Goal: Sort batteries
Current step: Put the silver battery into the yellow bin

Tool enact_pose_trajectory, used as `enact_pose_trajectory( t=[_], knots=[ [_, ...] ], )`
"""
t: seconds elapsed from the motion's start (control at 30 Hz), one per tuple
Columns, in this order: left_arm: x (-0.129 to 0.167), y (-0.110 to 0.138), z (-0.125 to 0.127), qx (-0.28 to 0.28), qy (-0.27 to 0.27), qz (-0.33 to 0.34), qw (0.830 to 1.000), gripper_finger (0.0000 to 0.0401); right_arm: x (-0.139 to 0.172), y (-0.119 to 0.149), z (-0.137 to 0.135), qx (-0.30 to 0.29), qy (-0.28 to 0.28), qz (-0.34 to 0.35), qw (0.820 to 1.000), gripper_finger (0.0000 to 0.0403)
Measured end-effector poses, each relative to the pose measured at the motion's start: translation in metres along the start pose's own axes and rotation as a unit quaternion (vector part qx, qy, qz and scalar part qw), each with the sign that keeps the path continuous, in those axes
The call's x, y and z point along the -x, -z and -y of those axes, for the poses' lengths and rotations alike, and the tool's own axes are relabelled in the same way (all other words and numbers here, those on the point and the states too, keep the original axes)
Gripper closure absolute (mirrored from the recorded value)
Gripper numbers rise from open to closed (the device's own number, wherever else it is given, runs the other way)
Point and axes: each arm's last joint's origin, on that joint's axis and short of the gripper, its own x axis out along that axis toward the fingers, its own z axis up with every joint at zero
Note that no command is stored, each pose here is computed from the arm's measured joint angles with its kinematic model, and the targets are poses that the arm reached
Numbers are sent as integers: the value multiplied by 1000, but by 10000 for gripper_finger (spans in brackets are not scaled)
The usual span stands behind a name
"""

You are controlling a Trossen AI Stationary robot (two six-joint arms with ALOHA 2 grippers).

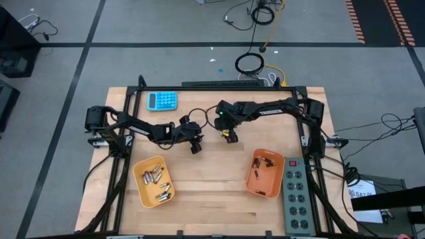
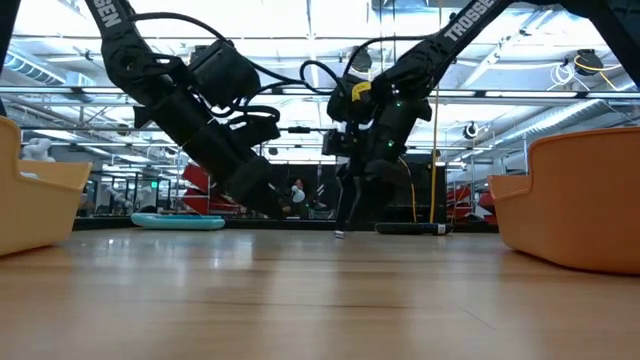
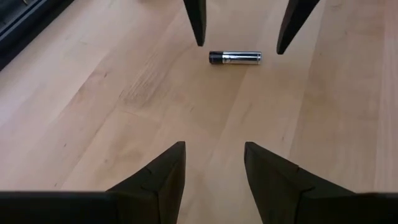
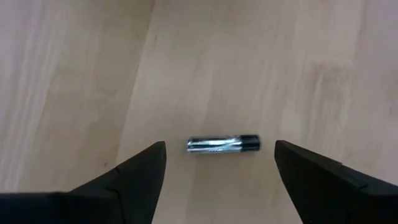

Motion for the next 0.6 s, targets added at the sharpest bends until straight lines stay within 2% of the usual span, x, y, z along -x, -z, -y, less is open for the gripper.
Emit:
enact_pose_trajectory(
  t=[0.6],
  knots=[
    [0,-1,1,-9,17,2,1000,228,-1,8,10,-15,-16,0,1000,110]
  ],
)
